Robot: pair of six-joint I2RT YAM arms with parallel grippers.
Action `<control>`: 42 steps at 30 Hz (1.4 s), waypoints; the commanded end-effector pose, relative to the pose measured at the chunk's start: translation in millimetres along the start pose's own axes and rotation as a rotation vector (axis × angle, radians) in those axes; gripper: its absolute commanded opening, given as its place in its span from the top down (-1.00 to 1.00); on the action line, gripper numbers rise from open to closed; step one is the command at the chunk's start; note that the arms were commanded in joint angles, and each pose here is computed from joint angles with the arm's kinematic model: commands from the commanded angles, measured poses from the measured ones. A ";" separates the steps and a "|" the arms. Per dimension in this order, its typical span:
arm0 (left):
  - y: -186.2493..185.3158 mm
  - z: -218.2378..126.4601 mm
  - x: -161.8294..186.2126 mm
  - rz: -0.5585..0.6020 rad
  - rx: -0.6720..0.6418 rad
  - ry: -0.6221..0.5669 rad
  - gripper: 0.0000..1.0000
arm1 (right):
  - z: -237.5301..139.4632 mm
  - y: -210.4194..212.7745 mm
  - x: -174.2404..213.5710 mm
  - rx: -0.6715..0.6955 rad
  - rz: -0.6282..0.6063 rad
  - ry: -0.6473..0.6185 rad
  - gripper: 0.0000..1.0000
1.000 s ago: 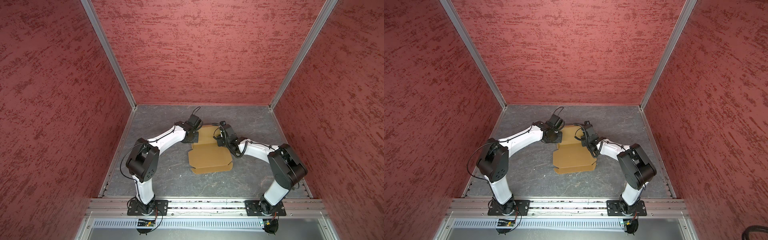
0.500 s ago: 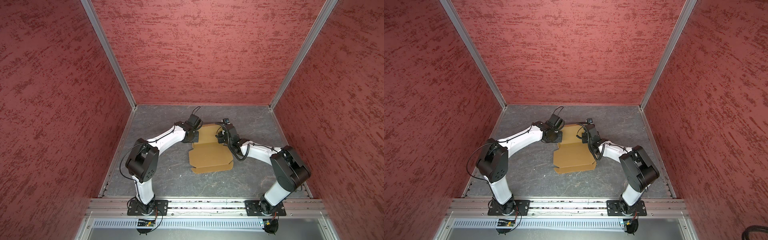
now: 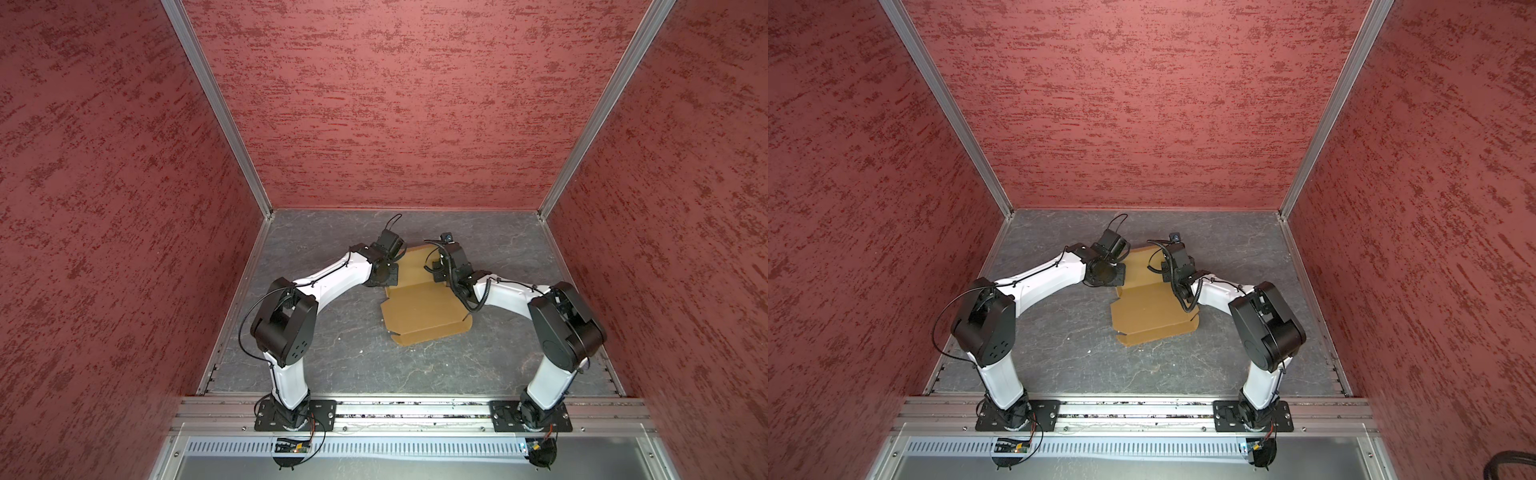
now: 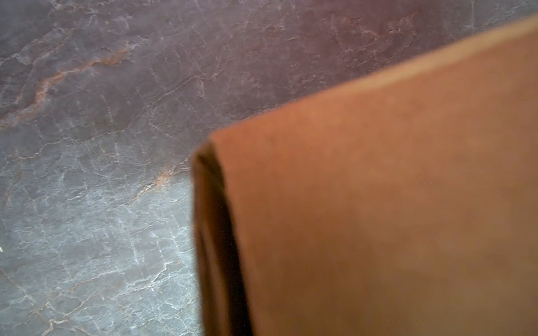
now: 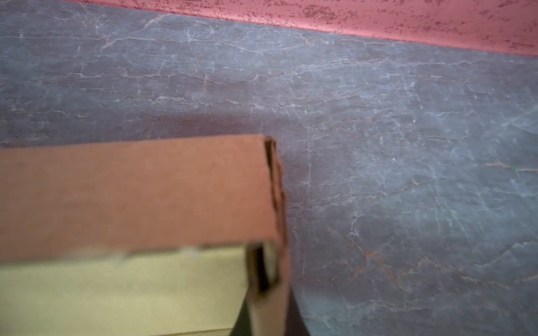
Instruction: Fold the paper box
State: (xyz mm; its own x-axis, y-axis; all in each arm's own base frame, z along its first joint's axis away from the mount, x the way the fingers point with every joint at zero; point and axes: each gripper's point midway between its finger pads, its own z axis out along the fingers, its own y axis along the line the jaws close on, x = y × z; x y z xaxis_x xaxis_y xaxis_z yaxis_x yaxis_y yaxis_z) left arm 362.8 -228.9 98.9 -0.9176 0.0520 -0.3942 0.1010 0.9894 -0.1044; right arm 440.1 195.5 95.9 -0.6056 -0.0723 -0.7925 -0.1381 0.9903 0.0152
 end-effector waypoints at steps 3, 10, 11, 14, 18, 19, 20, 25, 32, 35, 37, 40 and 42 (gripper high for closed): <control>-32.1 -9.3 -2.2 0.013 0.104 0.000 0.91 | 5.5 5.1 -11.4 -0.008 0.010 -0.011 1.00; -41.4 -10.3 -6.8 0.015 0.122 0.000 0.90 | 9.1 11.1 -6.7 -0.002 -0.001 0.011 1.00; -41.7 -9.9 -6.8 0.016 0.122 0.002 0.90 | 8.7 11.5 -6.1 0.000 0.000 0.013 1.00; -40.3 -7.8 -5.2 0.016 0.114 0.005 0.90 | 7.4 10.7 -4.8 0.000 0.005 0.017 0.96; -33.8 -4.5 -2.6 0.012 0.092 0.013 0.91 | 2.4 9.1 -4.8 -0.001 0.006 0.013 0.85; -31.7 -4.2 -2.7 0.010 0.088 0.012 0.91 | 1.4 7.9 -3.4 0.003 0.005 0.017 0.82; -30.1 -3.2 -2.4 0.008 0.084 0.014 0.90 | 0.3 7.1 -3.8 0.005 0.005 0.016 0.80; -22.1 -1.3 -1.8 -0.004 0.068 0.017 0.91 | -2.7 2.8 -2.5 0.023 0.001 0.019 0.74; -14.5 1.7 -0.2 -0.011 0.050 0.021 0.90 | -6.3 -4.9 -2.7 0.049 0.017 0.012 0.65; -12.3 2.2 0.7 -0.012 0.045 0.022 0.91 | -8.0 -8.8 -2.6 0.057 0.024 0.009 0.59; -10.9 2.4 0.8 -0.014 0.042 0.023 0.91 | -9.6 -11.2 -3.3 0.062 0.030 0.005 0.56; -9.4 2.6 0.1 -0.013 0.038 0.021 0.91 | -11.5 -15.4 -3.9 0.066 0.037 0.002 0.52; -8.3 2.1 -0.3 -0.011 0.036 0.019 0.90 | -13.0 -16.9 -5.7 0.067 0.042 -0.003 0.51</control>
State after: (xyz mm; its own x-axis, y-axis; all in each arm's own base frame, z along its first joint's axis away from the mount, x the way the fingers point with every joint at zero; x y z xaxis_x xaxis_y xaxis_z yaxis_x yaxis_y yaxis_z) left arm 362.3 -234.2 96.0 -0.9286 0.0386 -0.3691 0.0884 0.9889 -0.1192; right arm 434.4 186.4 93.9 -0.6332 -0.0634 -0.7714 -0.0979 0.9952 -0.0014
